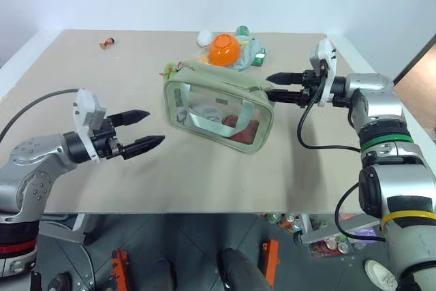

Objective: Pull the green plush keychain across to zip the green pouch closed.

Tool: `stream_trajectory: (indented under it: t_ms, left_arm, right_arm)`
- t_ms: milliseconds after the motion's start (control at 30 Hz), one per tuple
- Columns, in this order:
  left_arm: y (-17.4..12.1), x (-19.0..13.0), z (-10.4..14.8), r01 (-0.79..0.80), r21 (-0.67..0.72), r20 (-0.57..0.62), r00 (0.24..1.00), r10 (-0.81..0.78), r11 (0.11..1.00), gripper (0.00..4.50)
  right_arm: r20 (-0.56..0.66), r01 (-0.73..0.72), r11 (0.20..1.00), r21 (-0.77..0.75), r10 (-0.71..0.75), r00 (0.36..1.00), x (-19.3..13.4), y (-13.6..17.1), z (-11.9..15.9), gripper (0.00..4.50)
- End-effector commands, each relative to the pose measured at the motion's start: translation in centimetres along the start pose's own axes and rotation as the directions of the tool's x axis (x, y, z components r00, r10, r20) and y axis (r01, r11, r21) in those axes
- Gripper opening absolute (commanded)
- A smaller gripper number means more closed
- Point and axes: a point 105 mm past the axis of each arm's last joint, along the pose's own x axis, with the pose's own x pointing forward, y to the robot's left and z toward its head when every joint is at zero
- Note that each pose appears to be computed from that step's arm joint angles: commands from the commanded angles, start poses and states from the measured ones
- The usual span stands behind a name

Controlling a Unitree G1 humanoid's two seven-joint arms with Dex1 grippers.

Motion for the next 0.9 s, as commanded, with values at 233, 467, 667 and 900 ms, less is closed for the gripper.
stream_trajectory:
  t_ms: [233,467,667,900]
  left_arm:
    - [0.4,0.4,1.9,-0.011,0.056,0.063,0.998,0.007,0.998,4.50]
    - [0.7,1.3,2.2,0.033,-0.015,0.095,0.995,-0.032,0.999,4.50]
    - [-1.0,2.4,2.7,0.194,-0.028,0.065,0.979,-0.192,0.981,4.50]
    - [-1.4,3.3,2.9,0.259,0.026,0.028,0.965,-0.259,0.966,4.50]
  right_arm:
    - [0.141,0.254,0.967,-0.037,-0.247,0.959,-4.3,-0.6,4.1,3.60]
    - [0.212,0.424,0.902,0.074,-0.430,0.878,-6.0,3.5,5.7,3.60]
    - [0.155,0.388,0.913,0.127,-0.404,0.901,-3.3,8.3,4.2,3.60]
    - [0.106,0.419,0.896,0.147,-0.435,0.894,-1.9,8.8,2.4,3.60]
